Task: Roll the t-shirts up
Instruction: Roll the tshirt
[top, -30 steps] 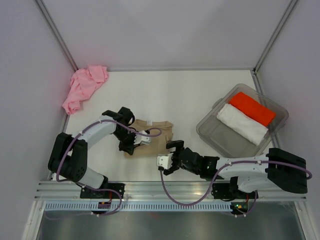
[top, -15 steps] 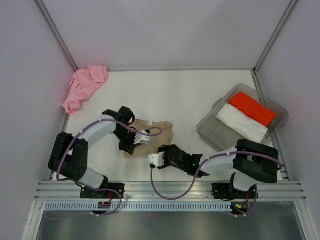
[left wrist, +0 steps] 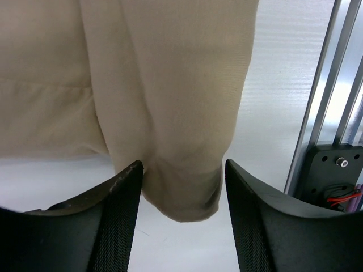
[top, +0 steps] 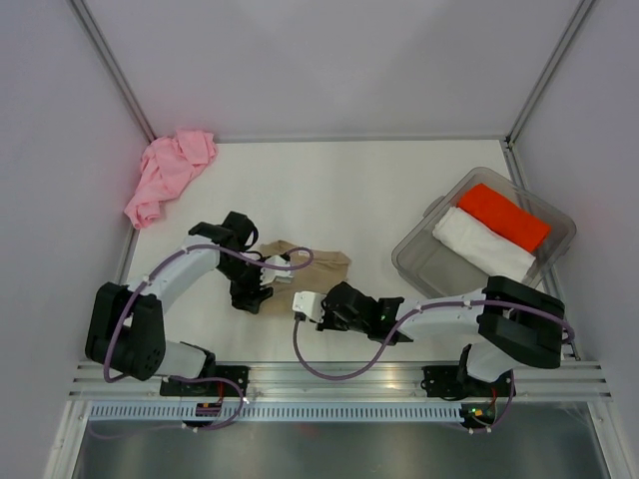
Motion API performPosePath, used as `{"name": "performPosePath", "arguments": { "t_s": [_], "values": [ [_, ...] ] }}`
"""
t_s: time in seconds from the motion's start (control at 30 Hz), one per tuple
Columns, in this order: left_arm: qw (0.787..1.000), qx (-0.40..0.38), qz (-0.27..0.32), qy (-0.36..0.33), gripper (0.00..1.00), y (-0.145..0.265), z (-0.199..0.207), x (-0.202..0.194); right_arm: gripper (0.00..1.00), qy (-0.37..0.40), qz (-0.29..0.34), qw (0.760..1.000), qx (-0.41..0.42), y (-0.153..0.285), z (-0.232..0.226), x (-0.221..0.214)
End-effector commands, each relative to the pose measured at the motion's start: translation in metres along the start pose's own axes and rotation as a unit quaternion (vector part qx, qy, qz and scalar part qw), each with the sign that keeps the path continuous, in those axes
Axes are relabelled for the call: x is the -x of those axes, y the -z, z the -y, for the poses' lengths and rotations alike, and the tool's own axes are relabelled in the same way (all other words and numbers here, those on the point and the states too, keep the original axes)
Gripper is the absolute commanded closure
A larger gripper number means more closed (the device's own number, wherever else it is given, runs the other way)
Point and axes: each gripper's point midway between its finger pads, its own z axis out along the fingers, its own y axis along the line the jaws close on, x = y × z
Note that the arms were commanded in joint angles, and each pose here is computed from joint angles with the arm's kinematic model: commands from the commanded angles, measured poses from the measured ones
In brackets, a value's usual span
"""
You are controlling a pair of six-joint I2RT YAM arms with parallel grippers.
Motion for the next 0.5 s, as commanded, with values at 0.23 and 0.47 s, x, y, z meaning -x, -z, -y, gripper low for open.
{"name": "performPosePath", "arguments": {
  "t_s": [0.23,0.47],
  "values": [
    [0.998,0.013,0.047,0.029,0.27,-0.001,0.010,-0.003,0.92,-0.115,0.068,0.989,0.064,0.016,-0.027,0.026],
    [0.996,0.004,0.067,0.065,0.79,0.006,0.019,0.004,0.94,-0.145,0.072,0.982,0.096,0.025,-0.038,0.031]
  ]
}}
